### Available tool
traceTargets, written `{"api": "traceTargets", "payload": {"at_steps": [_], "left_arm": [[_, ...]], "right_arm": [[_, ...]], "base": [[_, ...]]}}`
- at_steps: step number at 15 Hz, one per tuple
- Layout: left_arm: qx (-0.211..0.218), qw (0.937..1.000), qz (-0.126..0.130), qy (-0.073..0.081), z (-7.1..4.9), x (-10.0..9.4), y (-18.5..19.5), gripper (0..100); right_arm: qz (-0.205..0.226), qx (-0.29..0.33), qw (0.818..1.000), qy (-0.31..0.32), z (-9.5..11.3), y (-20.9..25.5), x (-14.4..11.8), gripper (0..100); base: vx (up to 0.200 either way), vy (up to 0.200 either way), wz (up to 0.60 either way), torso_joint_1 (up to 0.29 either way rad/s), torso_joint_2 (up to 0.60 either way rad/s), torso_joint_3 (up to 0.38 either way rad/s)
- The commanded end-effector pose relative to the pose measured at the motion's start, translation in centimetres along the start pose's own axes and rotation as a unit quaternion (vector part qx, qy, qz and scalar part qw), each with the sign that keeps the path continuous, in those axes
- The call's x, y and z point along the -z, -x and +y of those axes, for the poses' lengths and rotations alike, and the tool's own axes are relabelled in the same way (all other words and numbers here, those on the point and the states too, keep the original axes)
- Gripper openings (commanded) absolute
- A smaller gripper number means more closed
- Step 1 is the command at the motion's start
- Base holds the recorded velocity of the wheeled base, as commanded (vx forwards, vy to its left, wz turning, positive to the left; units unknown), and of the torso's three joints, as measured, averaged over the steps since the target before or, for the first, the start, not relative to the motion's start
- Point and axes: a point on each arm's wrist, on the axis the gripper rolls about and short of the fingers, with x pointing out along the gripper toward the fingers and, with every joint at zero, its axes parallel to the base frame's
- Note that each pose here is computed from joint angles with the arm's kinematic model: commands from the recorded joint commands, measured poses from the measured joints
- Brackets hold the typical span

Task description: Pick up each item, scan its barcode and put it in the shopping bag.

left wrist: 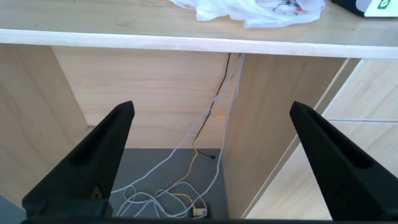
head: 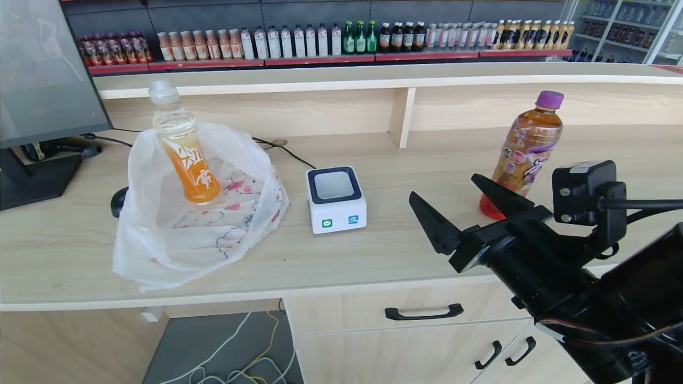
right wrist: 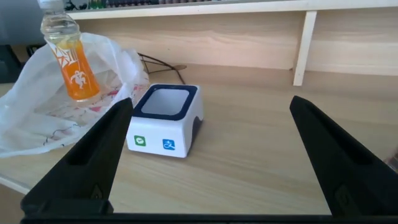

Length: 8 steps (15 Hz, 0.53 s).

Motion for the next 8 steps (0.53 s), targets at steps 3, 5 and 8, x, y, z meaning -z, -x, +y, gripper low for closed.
{"api": "traceTargets", "payload": {"at_steps": [3,5,8], "left_arm": [[0.000,1.0000,-0.001,0.000,0.00,-0.01,0.00,100],[0.000,1.0000,-0.001,0.000,0.00,-0.01,0.00,100],[0.000,1.0000,0.000,0.001,0.00,0.00,0.00,100]], "right_arm": [[0.000,0.000,1.000,0.000,-0.01,0.04,0.03,100],[0.005,0.000,1.000,0.002,-0.04,0.19,0.19,100],[0.016,-0.002,1.000,0.005,-0.25,0.84,0.52,100]], "base": [[0.000,-0.200,0.00,0.001,0.01,0.004],[0.000,-0.200,0.00,0.002,0.00,0.005],[0.000,-0.200,0.00,0.009,0.00,0.001]]}}
